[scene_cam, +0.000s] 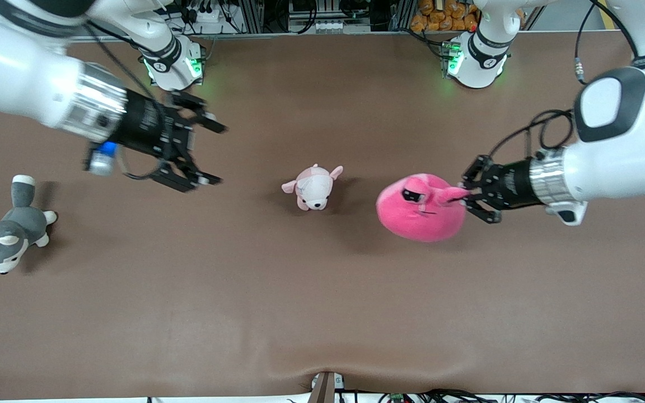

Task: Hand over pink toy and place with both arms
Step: 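Carry the pink toy toward the middle while the right gripper approaches, then grasp the pink toy with the right gripper while the left gripper releases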

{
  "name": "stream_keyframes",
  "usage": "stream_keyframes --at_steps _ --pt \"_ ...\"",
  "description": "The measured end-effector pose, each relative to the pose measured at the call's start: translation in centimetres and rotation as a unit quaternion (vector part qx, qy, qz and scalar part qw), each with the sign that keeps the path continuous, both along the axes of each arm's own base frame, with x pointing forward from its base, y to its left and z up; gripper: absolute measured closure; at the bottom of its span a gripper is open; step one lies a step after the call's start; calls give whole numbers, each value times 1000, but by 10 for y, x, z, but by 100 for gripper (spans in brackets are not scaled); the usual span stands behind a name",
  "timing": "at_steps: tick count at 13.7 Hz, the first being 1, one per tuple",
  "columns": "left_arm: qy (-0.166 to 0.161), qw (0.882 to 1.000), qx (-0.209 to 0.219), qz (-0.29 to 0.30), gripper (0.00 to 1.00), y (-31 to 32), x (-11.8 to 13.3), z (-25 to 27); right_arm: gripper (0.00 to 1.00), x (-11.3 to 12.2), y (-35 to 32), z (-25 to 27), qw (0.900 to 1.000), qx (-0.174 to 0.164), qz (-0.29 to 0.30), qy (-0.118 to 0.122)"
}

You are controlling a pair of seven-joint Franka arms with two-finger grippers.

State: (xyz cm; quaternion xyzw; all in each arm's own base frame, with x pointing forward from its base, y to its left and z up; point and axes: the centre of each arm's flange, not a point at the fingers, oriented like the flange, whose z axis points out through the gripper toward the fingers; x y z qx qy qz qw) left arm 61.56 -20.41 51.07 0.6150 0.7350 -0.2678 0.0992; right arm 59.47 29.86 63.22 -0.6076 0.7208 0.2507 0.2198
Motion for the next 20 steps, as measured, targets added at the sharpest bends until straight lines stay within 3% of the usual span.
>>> stream_keyframes --at_steps 2,4,8,10,12,14,16,18,20 --pt "-7 1000 0 9 90 -42 -8 5 0 -3 52 -21 998 14 -48 23" --pt "-13 1000 -3 26 90 -78 -15 5 0 -14 98 -47 998 11 -48 36" --pt "-17 999 -8 28 90 -118 -25 -1 0 -35 150 -83 999 -42 -22 22" --pt "-13 999 -8 39 90 -130 -28 -4 6 -44 164 -94 996 -86 -26 4" --pt "-11 999 -9 46 90 -135 -28 -6 22 -56 178 -99 988 -148 -20 -43" --pt "-11 999 -9 47 90 -136 -29 -6 45 -72 197 -103 978 -194 -20 -80" --pt "-10 998 -10 55 90 -137 -28 -2 70 -76 203 -105 974 -207 -35 -87" --pt "-12 998 -12 56 90 -137 -27 1 87 -68 196 -104 973 -209 -46 -89" --pt "-12 998 -12 56 90 -137 -27 1 90 -63 191 -101 972 -209 -52 -91"
